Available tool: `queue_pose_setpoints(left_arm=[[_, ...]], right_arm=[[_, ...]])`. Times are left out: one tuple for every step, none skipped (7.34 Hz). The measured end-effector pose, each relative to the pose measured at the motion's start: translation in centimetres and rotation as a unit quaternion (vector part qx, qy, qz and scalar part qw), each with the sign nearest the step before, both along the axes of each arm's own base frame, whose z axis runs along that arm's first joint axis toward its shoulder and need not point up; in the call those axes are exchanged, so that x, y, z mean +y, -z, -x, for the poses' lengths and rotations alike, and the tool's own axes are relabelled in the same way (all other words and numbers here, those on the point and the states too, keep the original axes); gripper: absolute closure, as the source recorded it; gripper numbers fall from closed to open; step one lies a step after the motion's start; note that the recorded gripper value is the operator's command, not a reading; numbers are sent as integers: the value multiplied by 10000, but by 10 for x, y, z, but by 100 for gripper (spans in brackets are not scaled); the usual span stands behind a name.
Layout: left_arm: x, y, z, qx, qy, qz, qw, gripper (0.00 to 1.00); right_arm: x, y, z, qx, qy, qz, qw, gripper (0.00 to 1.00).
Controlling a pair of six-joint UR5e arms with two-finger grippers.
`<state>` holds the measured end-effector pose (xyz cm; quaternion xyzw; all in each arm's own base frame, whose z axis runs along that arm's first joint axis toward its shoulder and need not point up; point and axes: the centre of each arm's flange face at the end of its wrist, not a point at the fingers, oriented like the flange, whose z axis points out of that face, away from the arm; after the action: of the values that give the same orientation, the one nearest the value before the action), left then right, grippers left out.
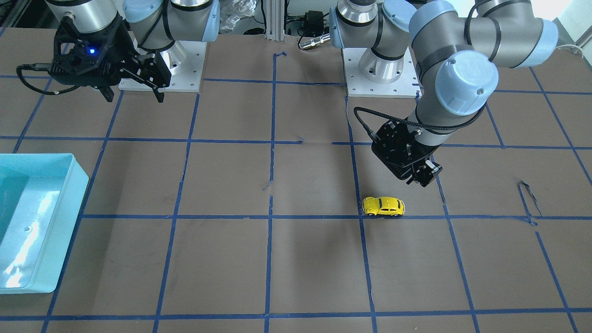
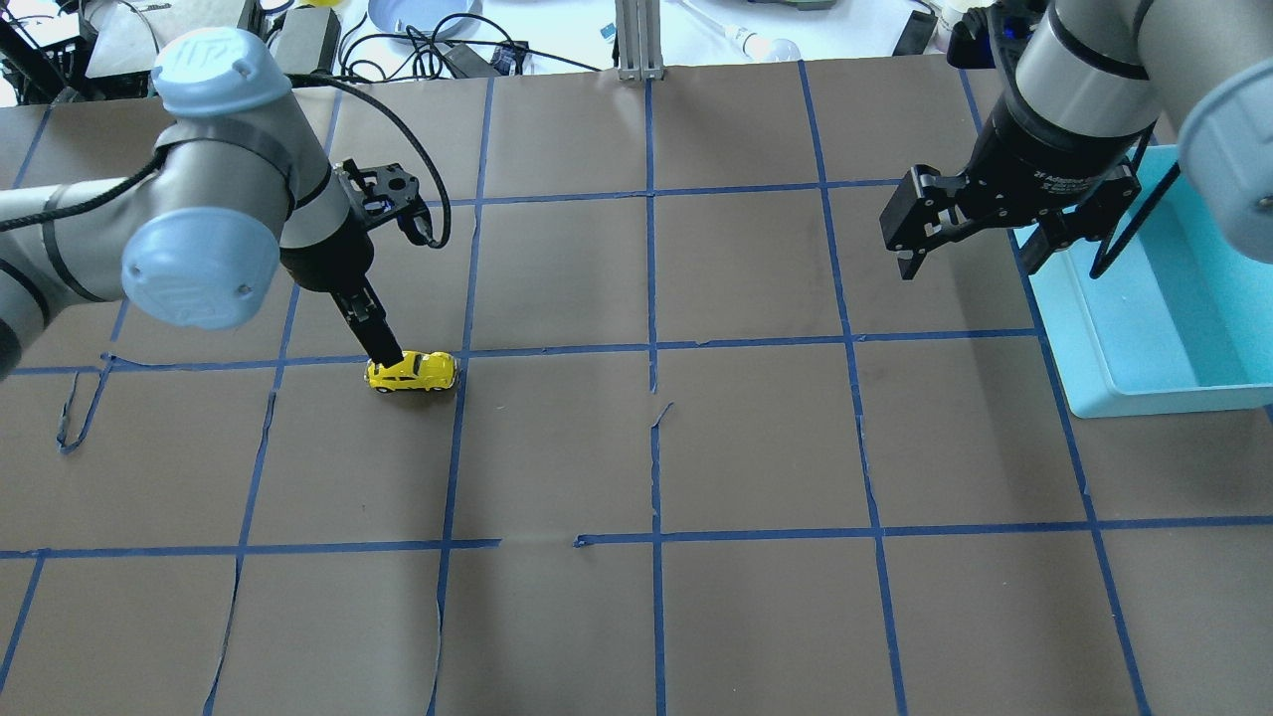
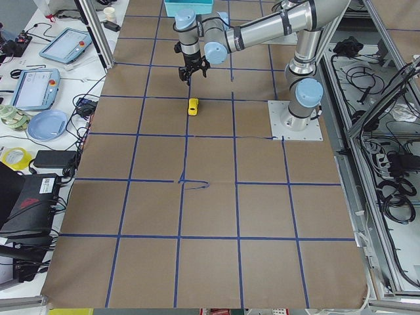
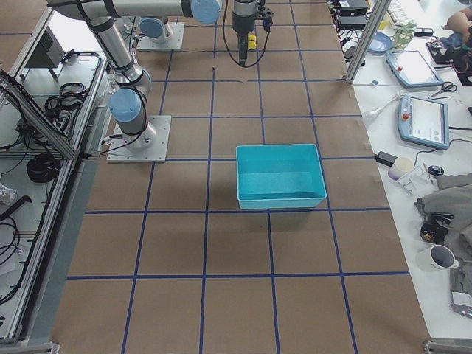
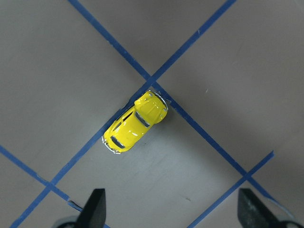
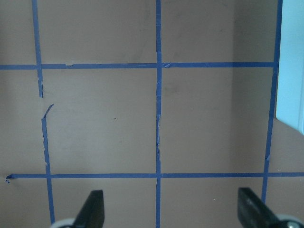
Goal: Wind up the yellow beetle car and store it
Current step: 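Lower the left gripper down over the yellow beetle car, then close the left gripper on the yellow car's body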
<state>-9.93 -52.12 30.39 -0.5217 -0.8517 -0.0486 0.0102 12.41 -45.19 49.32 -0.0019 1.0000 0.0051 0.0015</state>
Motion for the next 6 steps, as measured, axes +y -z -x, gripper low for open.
queue_pose_setpoints(left_arm=[[3,23,0,36,613,51,9981,4],[3,36,0,71,1145,56,9934,4],[2,46,-1,94,1586,76,9873,4],[0,55,-1,96,1840,123,9828,6],[-2,65,-3,84,2037,191,9788,6],[-5,75,-8,70,2204,271,9750,7]], right_arm=[[0,0,0,-1,-2,0,10000,0],[0,0,0,-2,-6,1,10000,0],[0,0,0,-1,-10,5,10000,0],[0,-1,0,1,-12,7,10000,0],[0,-1,0,0,-12,7,10000,0],[0,-1,0,-1,-14,8,10000,0]])
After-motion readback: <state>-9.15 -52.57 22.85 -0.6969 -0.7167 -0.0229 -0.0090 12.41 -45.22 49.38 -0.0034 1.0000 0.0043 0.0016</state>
